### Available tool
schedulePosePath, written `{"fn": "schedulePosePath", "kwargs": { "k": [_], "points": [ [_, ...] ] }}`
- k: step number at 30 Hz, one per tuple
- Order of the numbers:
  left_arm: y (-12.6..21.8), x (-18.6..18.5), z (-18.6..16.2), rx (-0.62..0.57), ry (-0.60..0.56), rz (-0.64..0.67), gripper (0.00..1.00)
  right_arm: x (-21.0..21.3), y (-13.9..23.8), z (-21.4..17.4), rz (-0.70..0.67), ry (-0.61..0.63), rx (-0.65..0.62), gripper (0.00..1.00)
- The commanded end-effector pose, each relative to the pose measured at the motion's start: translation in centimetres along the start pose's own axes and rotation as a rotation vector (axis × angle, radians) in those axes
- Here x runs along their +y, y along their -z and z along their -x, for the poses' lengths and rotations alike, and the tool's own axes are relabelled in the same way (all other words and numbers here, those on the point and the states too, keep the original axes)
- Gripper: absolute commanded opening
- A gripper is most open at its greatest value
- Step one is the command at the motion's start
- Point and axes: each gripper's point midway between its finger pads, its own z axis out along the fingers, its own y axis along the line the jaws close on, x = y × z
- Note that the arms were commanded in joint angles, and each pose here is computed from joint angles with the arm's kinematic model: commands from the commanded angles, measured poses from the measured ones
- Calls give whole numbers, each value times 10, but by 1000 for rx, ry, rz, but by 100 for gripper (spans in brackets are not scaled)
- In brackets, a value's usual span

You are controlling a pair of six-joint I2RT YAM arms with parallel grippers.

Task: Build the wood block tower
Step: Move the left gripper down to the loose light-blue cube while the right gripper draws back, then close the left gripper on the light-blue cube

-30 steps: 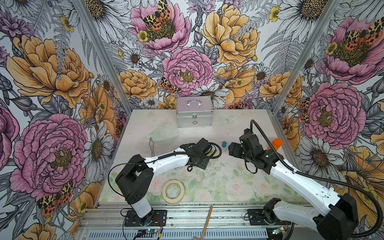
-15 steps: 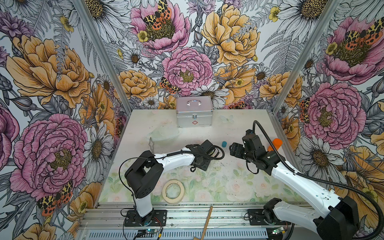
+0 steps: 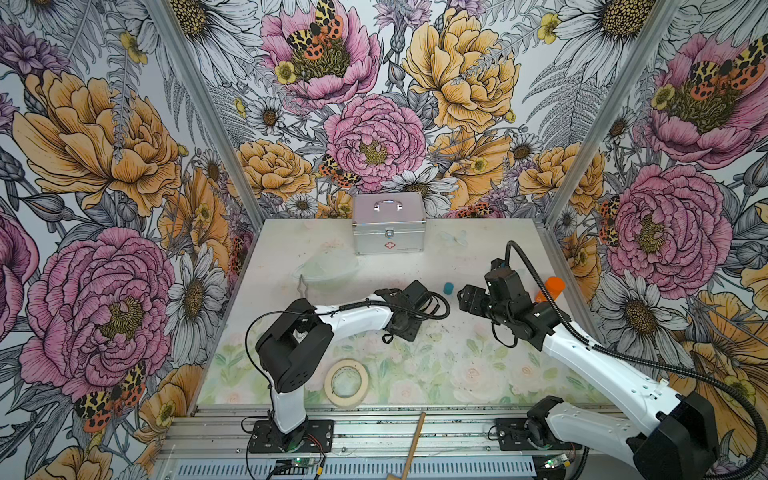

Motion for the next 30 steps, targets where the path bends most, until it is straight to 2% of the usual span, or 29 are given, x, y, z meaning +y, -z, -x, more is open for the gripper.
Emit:
{"fn": "schedulePosePath", "kwargs": {
  "k": [1,8,13,20,30],
  "points": [
    [-2,-7,4,-3,-12,-25,43,1,1,3,14,-12,-12,82],
    [-2,-6,3,1,-9,-22,39,2,0,1,17,-14,-7,82],
    [2,-6,5,-12,-6,-21,44,1,1,1,19,-18,-8,82],
    [4,-2,5,-20,3,-9,45,1,0,0,16,-18,-3,82],
    [18,-1,12,-56,18,-14,39,1,-2,-1,21,-21,1,83]
  ]
}}
